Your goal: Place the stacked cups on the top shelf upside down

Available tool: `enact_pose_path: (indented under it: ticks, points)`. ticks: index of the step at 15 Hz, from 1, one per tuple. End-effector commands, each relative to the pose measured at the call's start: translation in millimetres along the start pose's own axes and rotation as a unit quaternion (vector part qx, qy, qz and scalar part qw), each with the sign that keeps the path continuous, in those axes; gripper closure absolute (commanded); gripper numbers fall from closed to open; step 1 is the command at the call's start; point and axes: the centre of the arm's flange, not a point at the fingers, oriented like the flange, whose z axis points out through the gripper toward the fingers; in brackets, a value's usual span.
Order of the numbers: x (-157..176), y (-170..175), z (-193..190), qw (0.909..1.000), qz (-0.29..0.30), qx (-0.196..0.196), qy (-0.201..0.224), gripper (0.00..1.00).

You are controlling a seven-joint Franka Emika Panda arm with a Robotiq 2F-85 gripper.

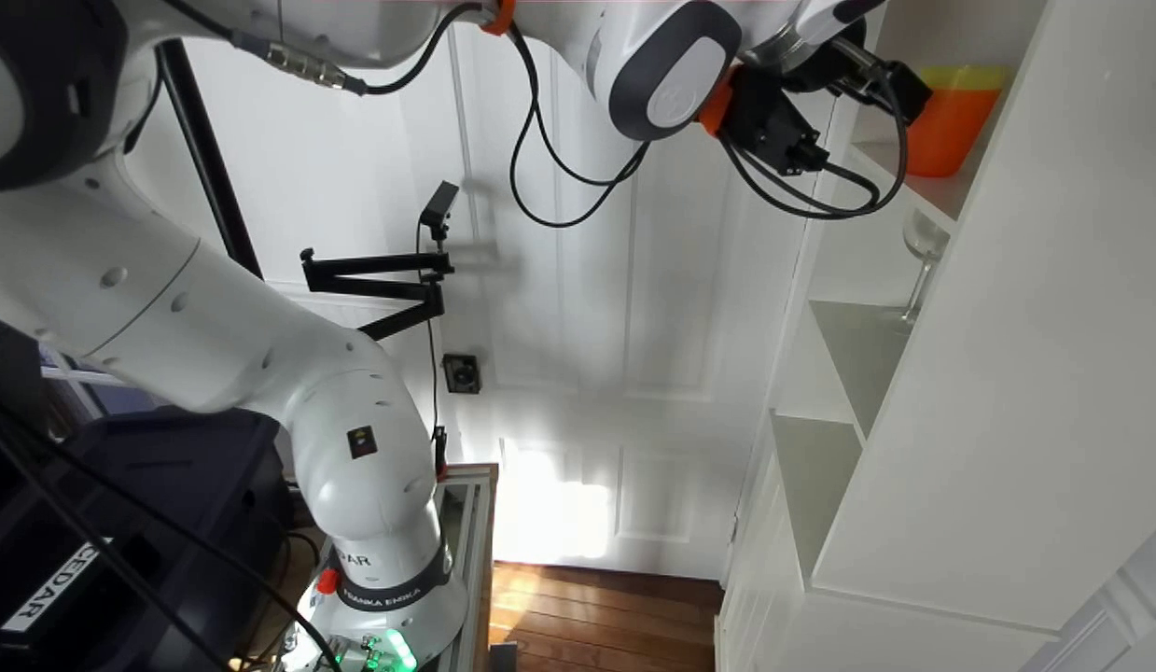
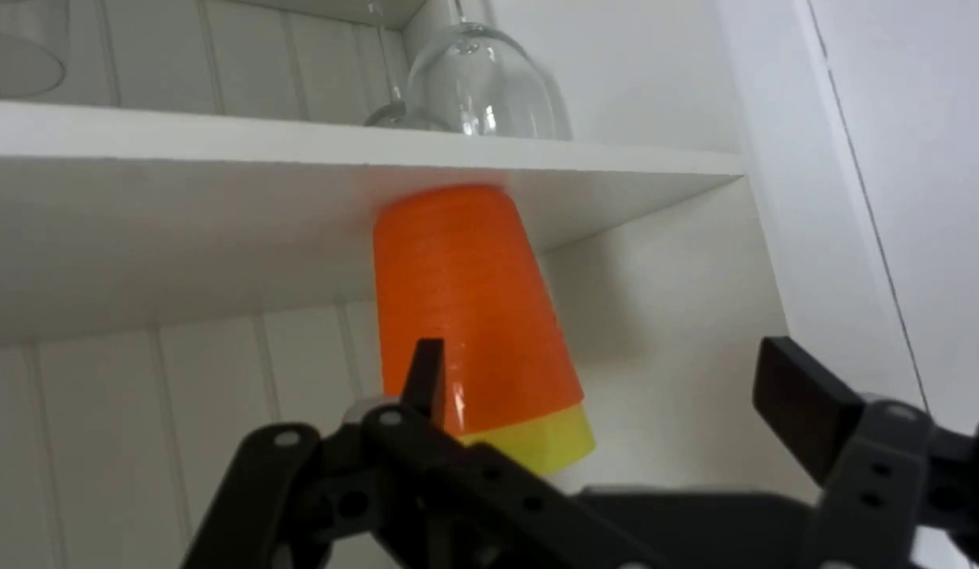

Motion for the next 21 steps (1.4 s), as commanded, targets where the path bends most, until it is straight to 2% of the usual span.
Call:
enact_pose_path:
  ticks: [1,7,21]
  points:
    - [14,3,10,0.9989,-0.038,-0.027,0.003,0.0]
    - [14,5,32,0.997,-0.068,-0.033,-0.018,0.0]
    - [19,13,77,0.9939,-0.086,-0.056,-0.042,0.0]
